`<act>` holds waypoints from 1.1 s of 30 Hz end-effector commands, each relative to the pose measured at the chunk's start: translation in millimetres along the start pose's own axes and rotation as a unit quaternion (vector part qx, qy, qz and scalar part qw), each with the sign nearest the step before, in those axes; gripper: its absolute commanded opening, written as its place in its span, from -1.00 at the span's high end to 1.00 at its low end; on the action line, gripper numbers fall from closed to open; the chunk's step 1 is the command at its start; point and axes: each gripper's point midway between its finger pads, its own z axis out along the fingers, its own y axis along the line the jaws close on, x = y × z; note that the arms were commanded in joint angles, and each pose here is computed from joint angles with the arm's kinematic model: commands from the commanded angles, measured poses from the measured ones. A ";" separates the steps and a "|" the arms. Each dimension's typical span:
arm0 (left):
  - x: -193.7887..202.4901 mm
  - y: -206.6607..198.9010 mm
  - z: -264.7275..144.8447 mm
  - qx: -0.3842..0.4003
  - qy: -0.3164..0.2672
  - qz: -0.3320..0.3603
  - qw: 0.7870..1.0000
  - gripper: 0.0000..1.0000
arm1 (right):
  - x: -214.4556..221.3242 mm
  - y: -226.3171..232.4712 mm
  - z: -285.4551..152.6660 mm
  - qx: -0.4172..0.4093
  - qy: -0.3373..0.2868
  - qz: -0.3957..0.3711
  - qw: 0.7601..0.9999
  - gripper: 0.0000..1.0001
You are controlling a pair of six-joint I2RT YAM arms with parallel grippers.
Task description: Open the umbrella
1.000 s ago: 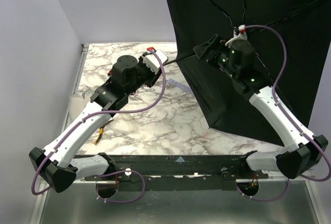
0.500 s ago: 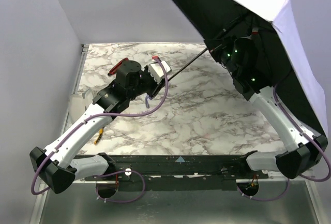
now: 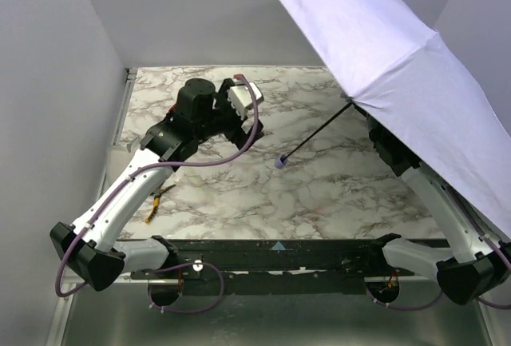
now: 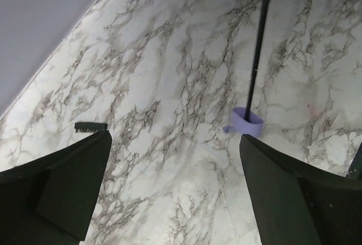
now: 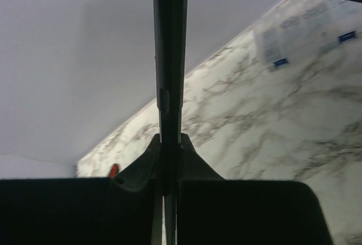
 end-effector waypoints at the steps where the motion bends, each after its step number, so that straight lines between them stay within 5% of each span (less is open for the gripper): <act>1: 0.9 12.5 -19.4 -0.001 -0.001 -0.071 0.997 -0.97 | 8.4 -32.9 5.6 0.046 -0.016 -0.080 0.996 1.00; 5: 24.3 37.7 -31.5 -0.055 0.016 -0.101 0.993 -0.97 | 36.8 -52.3 12.5 0.040 -0.001 -0.137 0.990 0.99; 10: 53.7 53.5 -39.6 -0.084 0.054 -0.145 0.984 -0.97 | 78.9 -49.0 11.9 -0.053 0.035 -0.184 0.981 -0.14; 18: 102.2 81.3 -67.9 -0.112 0.094 -0.210 0.967 -0.97 | 139.8 -64.5 -26.7 -0.192 0.126 -0.315 0.921 -0.89; 33: 156.2 114.9 -89.8 -0.178 0.158 -0.222 0.946 -0.97 | 169.6 -128.7 -93.2 -0.323 0.173 -0.606 0.706 -0.99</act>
